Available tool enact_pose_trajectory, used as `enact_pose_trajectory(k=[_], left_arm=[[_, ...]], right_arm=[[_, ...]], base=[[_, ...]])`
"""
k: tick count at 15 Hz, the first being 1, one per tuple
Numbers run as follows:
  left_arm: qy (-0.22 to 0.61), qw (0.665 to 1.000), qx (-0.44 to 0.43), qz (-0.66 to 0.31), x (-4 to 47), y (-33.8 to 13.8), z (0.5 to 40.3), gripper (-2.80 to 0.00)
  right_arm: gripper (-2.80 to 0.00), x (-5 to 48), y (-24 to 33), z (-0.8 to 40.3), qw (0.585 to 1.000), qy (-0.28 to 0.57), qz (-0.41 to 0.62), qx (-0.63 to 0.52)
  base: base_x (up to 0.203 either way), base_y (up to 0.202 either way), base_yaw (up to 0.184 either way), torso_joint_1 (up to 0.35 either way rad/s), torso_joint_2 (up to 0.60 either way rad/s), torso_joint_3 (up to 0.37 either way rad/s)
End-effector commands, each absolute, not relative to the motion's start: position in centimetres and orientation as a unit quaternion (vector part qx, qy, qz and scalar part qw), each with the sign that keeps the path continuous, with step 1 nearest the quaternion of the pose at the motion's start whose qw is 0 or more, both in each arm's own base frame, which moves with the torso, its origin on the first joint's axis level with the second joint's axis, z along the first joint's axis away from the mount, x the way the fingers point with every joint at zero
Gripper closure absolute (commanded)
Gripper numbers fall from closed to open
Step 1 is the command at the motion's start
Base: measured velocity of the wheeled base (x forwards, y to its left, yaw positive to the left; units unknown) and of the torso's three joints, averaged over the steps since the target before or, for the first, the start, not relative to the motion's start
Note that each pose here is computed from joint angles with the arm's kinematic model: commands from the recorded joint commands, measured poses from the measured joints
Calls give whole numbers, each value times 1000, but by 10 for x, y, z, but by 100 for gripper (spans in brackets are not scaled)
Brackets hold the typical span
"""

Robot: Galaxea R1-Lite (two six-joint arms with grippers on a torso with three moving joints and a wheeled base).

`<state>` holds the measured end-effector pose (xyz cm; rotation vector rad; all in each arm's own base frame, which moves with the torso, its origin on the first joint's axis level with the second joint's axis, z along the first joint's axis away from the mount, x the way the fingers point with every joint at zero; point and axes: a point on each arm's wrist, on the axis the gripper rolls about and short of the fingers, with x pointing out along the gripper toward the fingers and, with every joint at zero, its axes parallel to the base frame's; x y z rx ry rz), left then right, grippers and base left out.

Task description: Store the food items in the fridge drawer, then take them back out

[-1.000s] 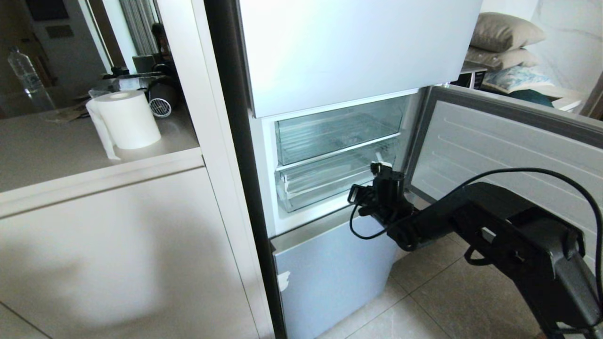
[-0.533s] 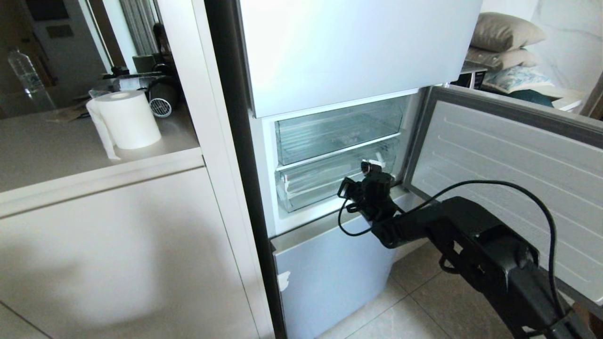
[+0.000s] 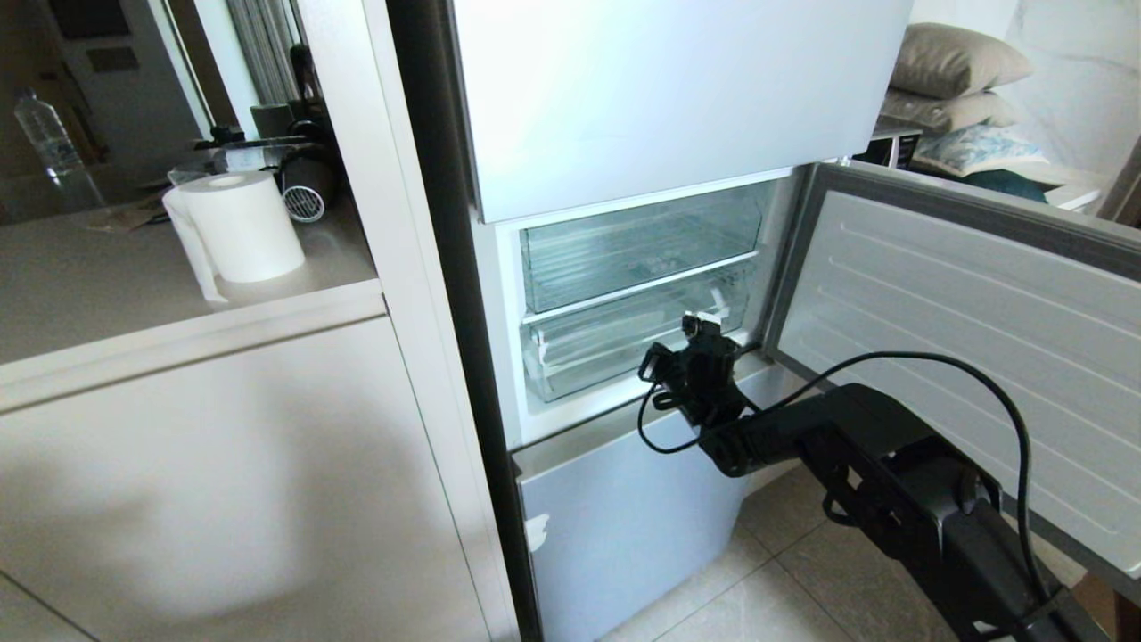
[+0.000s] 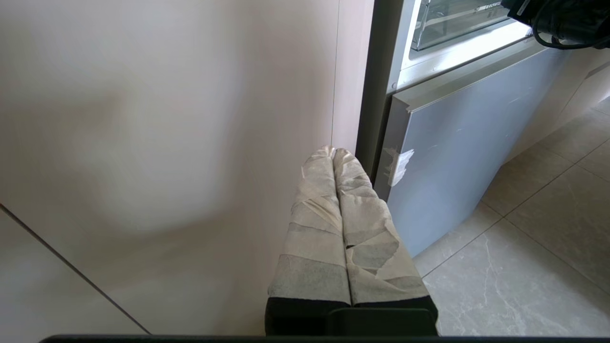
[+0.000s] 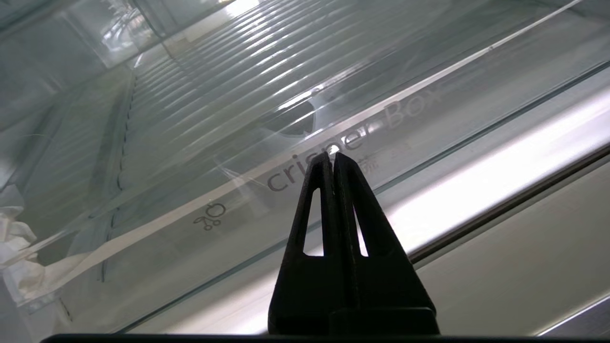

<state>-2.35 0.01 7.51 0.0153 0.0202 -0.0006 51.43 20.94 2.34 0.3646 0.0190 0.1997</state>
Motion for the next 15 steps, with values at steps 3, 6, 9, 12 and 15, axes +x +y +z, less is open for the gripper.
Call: enact_pose_trajectory(k=[3, 6, 9, 12, 15], left_arm=[[10, 1000, 8, 0, -24, 0, 75, 0], [9, 1000, 8, 0, -24, 0, 75, 0], [10, 1000, 8, 0, -24, 0, 75, 0], [10, 1000, 8, 0, -24, 0, 75, 0], [10, 1000, 8, 0, -24, 0, 75, 0]], right_arm=[[0, 515, 209, 20, 977, 2, 104, 186], [0, 515, 210, 26, 977, -31, 115, 178], [0, 512, 217, 23, 977, -30, 157, 138], [0, 505, 233, 18, 974, -30, 191, 118], [0, 503, 236, 17, 966, -16, 230, 113]], base=[[0, 0, 0, 0, 0, 0], [0, 0, 0, 0, 0, 0], [0, 0, 0, 0, 0, 0], [0, 0, 0, 0, 0, 0], [0, 0, 0, 0, 0, 0]])
